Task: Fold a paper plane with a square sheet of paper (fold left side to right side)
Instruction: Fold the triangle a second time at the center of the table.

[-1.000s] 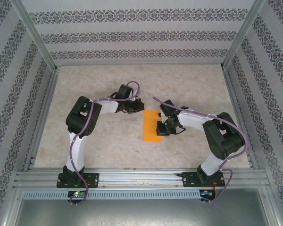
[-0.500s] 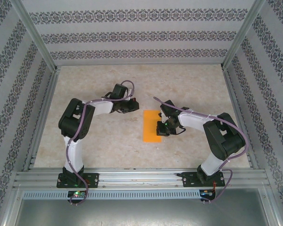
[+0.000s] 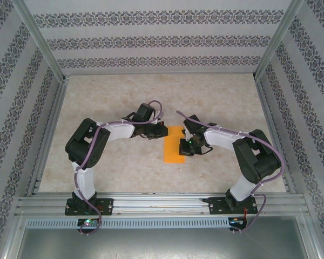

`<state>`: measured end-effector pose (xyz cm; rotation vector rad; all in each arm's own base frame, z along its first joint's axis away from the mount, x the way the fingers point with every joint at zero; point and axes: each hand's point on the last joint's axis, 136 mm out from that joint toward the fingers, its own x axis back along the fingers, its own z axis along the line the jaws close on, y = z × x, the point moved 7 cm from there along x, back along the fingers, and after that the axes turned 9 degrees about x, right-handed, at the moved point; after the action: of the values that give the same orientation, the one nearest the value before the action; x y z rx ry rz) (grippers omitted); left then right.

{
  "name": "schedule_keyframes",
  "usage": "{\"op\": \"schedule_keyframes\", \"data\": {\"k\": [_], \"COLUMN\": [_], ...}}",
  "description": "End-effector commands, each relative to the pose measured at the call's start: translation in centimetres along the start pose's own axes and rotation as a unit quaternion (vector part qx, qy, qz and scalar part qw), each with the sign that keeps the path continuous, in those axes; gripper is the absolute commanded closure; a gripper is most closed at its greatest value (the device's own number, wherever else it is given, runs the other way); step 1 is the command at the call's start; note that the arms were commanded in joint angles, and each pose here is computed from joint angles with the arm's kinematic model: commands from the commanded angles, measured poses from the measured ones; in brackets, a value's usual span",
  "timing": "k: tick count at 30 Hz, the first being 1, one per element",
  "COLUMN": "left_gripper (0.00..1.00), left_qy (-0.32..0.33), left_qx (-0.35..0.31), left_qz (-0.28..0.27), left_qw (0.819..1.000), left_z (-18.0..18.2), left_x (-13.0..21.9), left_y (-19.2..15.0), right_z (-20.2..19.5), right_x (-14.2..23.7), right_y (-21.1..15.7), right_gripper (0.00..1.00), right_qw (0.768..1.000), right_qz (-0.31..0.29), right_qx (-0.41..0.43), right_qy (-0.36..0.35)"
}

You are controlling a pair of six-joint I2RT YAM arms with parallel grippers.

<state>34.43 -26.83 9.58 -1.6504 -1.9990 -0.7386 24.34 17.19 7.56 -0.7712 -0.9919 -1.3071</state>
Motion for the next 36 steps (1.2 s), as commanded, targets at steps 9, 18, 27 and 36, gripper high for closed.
{"op": "schedule_keyframes", "data": {"k": [9, 18, 27, 36], "left_gripper": [1.00, 1.00, 1.00, 1.00], "left_qy": [0.061, 0.085, 0.083, 0.081], "left_qx": [0.027, 0.034, 0.034, 0.034], "left_qz": [0.023, 0.036, 0.034, 0.035], "left_qw": [0.997, 0.995, 0.995, 0.996], "left_z": [2.6, 4.1, 4.0, 4.0], "left_x": [-2.4, -2.3, -2.2, -2.2], "left_y": [-0.8, -1.9, -1.8, -1.8], "right_z": [-1.2, 0.4, -1.3, -1.3], "right_x": [-1.1, 4.7, 2.7, 0.8], "right_y": [-1.1, 1.3, -1.6, -2.1], "right_gripper": [0.95, 0.67, 0.62, 0.63], "right_qw": [0.999, 0.993, 0.989, 0.986], "right_qz": [0.022, -0.056, -0.012, 0.007], "right_qx": [-0.028, -0.046, -0.084, -0.093], "right_qy": [-0.019, 0.097, 0.125, 0.137]}}
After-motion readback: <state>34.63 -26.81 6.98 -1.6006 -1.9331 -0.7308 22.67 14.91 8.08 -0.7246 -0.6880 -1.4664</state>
